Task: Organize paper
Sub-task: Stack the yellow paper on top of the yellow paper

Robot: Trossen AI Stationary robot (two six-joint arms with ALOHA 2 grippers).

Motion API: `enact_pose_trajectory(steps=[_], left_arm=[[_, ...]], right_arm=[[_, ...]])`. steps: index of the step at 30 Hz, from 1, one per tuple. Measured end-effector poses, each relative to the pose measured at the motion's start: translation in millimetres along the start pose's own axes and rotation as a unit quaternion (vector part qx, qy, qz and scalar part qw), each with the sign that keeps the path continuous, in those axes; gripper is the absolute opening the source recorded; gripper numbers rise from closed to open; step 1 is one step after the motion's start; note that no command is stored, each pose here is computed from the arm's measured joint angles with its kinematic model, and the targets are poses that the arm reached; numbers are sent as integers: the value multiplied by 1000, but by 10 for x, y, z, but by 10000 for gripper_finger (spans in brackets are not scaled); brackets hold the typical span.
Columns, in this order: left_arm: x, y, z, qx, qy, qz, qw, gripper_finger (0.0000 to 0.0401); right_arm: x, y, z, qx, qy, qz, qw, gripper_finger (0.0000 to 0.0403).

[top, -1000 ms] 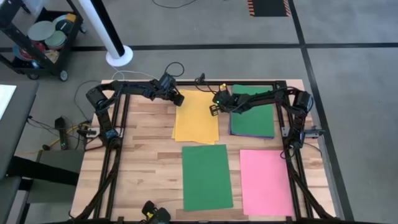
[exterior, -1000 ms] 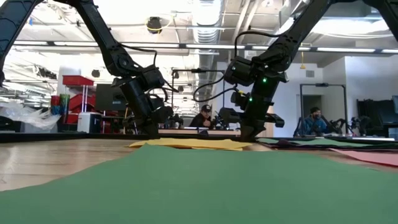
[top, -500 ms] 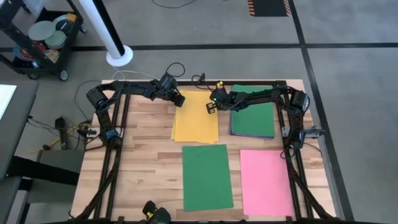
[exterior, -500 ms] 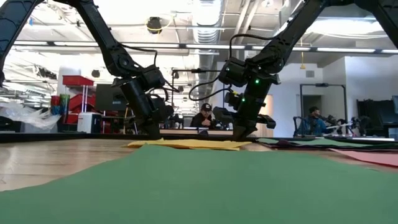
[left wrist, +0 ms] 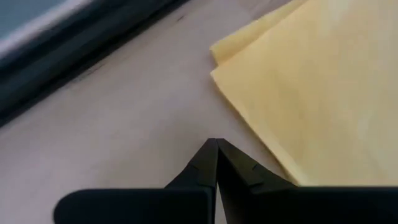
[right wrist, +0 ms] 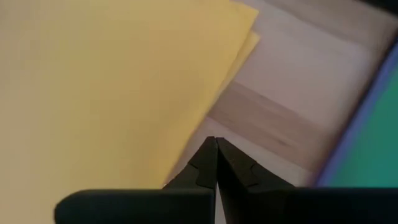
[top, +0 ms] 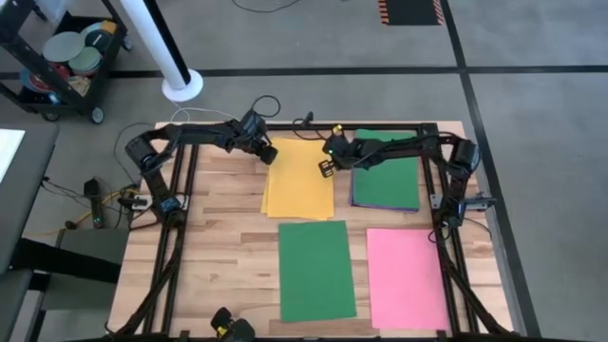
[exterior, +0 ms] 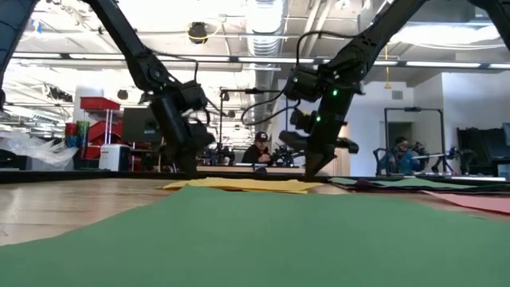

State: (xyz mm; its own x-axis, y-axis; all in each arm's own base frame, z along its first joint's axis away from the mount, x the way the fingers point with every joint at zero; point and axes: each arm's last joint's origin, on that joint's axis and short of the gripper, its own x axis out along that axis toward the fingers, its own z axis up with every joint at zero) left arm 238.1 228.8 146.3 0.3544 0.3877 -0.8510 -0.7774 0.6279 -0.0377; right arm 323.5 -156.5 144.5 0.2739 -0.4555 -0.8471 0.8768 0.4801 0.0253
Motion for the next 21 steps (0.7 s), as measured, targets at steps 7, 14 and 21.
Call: enact_pose_trajectory(steps=[7, 14, 21], left_arm=[[-486, -110, -82, 82, 40, -16, 996, 0], [-686, -385, -519, 167, 102, -46, 980, 0], [-614, -538, -1059, 185, 111, -110, 970, 0]], right_arm=[[-311, 51, -78, -100, 27, 13, 994, 0], [-504, 298, -437, -247, 107, 68, 961, 0], [-612, 510, -676, -299, 113, 106, 941, 0]])
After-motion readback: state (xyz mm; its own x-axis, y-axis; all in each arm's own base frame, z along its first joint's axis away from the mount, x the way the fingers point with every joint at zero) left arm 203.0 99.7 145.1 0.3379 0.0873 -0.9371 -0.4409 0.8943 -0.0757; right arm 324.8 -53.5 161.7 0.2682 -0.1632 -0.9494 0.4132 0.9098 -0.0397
